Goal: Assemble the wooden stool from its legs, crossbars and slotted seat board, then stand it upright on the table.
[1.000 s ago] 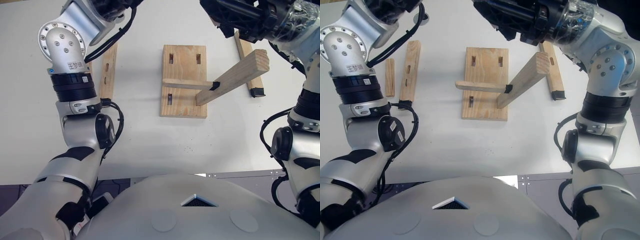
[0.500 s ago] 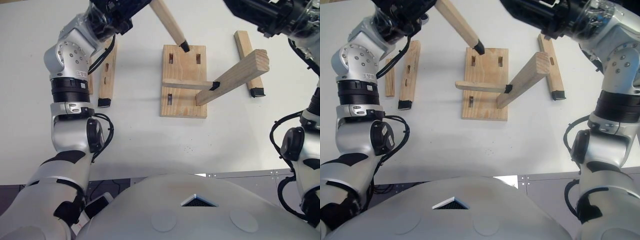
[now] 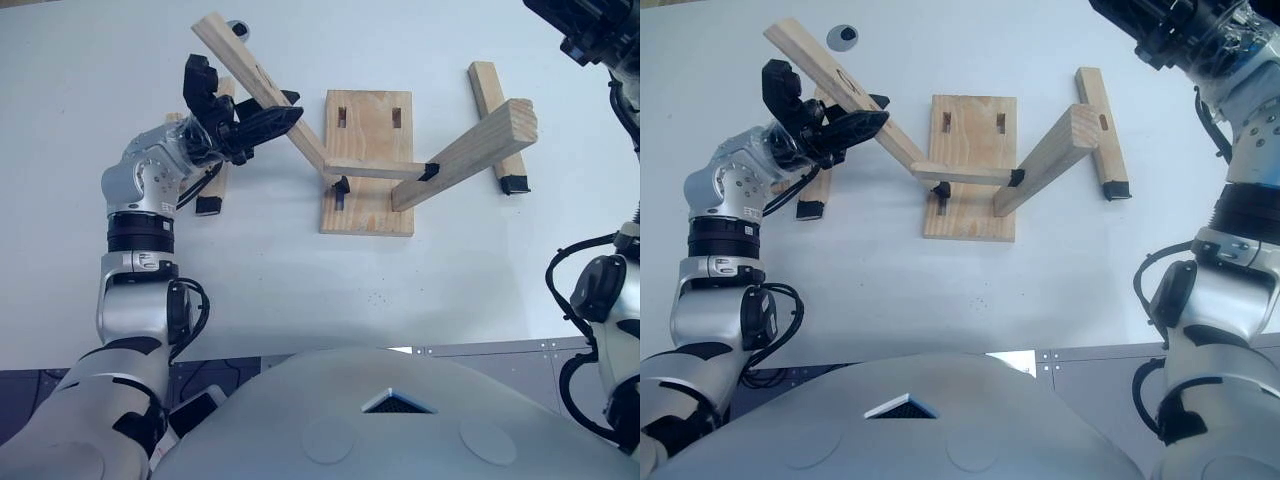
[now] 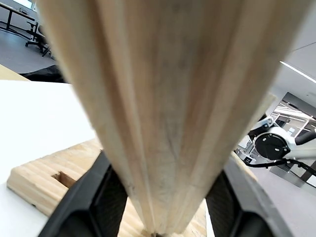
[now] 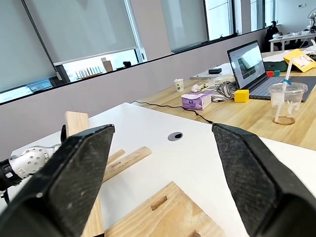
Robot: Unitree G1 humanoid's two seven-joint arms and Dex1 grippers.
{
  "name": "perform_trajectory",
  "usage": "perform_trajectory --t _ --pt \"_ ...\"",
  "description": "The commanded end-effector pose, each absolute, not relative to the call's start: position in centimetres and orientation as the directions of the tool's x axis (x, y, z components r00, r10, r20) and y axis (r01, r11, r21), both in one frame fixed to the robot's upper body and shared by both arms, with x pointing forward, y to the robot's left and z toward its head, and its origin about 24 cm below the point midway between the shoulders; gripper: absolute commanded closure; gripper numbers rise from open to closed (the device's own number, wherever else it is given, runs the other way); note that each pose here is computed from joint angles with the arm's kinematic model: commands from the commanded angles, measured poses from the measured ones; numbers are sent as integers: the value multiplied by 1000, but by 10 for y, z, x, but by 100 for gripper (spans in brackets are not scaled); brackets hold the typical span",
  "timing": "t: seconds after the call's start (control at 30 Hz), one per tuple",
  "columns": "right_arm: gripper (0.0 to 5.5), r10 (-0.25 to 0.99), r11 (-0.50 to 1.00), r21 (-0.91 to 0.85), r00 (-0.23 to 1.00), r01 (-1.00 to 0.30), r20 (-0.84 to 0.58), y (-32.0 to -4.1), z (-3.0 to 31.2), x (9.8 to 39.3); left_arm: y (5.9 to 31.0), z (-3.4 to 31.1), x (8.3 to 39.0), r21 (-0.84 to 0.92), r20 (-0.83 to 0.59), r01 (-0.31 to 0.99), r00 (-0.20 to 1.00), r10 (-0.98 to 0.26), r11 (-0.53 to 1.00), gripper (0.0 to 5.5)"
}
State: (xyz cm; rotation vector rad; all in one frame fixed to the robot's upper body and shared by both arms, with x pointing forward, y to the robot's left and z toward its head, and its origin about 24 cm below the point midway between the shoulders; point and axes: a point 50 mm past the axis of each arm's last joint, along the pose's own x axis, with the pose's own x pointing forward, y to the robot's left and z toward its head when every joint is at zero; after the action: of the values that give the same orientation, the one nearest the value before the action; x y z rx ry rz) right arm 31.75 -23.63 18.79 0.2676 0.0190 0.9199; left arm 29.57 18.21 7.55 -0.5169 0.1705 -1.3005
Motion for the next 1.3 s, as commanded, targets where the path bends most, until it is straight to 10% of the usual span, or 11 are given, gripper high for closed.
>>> perform_trajectory --t 0.03,0.77,1.3 --pt "187 783 592 212 618 -777 78 -240 190 318 185 72 291 -434 98 883 245 -965 180 348" --pt "187 765 624 202 643 -755 39 -238 175 309 202 73 272 -119 -207 989 65 -976 91 349" --pt "187 754 641 205 657 -740 14 -239 166 308 195 52 265 -319 -39 931 175 -984 178 349"
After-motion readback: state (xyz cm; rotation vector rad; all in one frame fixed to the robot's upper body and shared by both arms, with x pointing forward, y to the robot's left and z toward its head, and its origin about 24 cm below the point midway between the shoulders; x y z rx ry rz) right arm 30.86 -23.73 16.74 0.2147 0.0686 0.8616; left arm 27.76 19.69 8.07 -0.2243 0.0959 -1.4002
